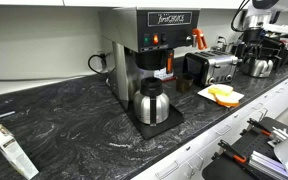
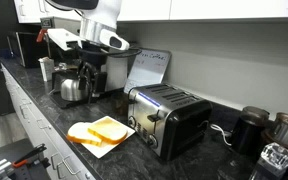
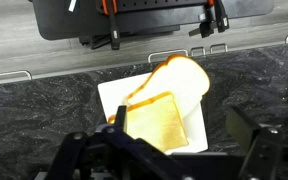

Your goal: Open the right door of the cabinet.

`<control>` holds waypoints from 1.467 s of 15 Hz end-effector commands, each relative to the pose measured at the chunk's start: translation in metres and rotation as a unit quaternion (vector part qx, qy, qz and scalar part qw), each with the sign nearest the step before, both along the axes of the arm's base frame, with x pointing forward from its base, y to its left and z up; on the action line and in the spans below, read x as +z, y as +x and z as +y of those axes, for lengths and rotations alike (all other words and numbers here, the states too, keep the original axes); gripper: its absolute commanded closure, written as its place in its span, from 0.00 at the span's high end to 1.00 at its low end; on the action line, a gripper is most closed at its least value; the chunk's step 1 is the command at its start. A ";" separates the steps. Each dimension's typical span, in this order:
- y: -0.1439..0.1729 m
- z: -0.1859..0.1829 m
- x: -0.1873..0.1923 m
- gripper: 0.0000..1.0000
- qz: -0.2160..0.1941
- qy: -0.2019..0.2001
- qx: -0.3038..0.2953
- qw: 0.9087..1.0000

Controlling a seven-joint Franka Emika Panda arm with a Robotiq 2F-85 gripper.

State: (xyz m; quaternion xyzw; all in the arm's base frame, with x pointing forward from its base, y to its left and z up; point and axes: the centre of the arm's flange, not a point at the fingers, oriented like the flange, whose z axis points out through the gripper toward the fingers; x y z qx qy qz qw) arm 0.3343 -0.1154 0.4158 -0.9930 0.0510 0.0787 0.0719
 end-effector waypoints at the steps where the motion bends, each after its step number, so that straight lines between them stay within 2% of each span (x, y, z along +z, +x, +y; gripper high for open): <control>1: 0.000 0.000 0.000 1.00 0.000 0.000 0.000 1.000; 7: 0.000 0.000 0.000 1.00 0.000 0.000 0.000 1.000; 9: -0.001 0.002 0.008 1.00 -0.015 -0.004 0.007 1.000; 12: -0.004 0.011 0.029 1.00 -0.044 -0.042 0.032 0.998; 15: -0.010 0.029 0.062 1.00 -0.094 -0.078 0.064 0.991; 18: -0.015 0.046 0.092 1.00 -0.139 -0.092 0.073 0.983; 19: -0.014 0.043 0.087 1.00 -0.117 -0.082 0.068 0.987; 22: -0.020 0.048 0.097 1.00 -0.135 -0.087 0.071 0.985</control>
